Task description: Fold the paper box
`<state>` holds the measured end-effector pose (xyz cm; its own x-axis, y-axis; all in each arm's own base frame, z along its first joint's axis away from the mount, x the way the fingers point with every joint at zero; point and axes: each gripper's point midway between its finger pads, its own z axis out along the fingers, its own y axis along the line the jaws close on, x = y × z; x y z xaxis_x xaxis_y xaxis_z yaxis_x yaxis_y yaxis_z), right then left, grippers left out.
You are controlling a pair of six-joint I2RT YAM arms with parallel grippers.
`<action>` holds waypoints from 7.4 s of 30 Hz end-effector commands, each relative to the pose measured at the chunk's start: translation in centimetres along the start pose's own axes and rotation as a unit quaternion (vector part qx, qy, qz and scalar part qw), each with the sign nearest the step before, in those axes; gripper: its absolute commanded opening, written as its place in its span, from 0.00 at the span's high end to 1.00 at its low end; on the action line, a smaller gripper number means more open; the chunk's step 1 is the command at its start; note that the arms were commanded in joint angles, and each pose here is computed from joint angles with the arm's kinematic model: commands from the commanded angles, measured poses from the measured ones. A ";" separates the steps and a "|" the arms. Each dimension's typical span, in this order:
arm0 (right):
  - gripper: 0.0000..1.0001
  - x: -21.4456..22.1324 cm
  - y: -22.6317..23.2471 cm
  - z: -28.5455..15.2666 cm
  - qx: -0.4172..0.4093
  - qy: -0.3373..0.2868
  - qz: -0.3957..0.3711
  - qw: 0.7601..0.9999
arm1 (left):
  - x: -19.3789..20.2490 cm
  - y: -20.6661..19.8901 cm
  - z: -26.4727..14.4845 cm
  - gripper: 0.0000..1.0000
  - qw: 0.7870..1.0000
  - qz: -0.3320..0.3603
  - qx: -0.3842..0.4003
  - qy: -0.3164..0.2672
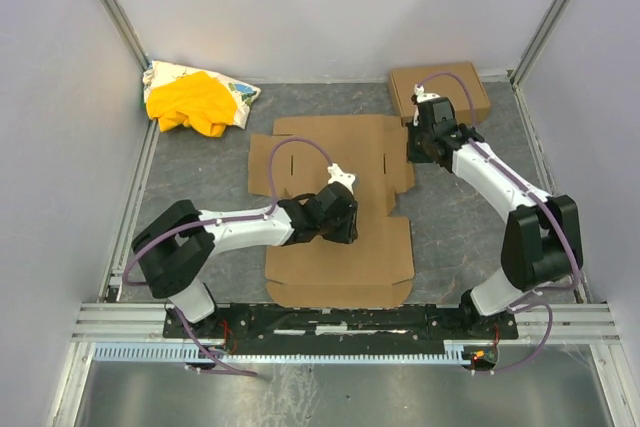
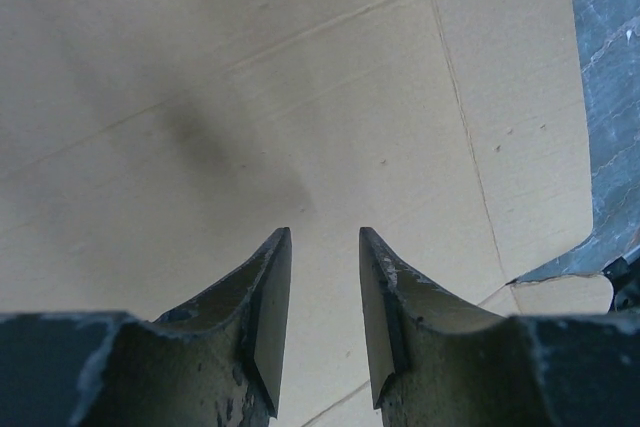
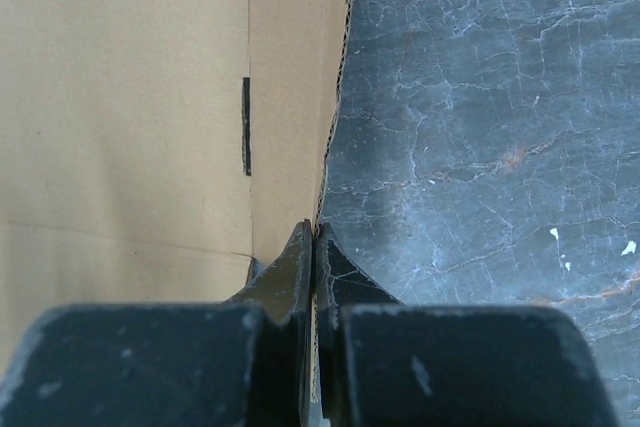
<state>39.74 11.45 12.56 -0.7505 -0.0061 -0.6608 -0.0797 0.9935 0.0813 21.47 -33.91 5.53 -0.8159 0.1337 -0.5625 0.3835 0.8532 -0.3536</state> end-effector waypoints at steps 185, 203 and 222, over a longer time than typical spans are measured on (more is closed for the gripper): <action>0.75 -2.1 8.2 -14.5 -0.140 -0.109 -0.113 0.978 | -19.5 0.1 -14.4 0.89 0.840 0.485 0.142 -0.195; 0.90 -2.6 8.7 -13.2 -0.109 -0.074 0.050 0.990 | -19.7 -0.2 -12.0 0.83 0.883 0.414 0.115 -0.186; 0.91 -1.9 9.4 -11.3 -0.106 -0.072 0.111 0.986 | -19.3 -1.3 -11.8 0.79 0.891 0.402 0.096 -0.187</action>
<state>32.59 18.69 21.96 -0.6904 0.2133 -0.6913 -0.0585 0.9360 0.3472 31.12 -30.98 23.55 -0.0628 0.5073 -0.8595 0.9025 0.3965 0.1681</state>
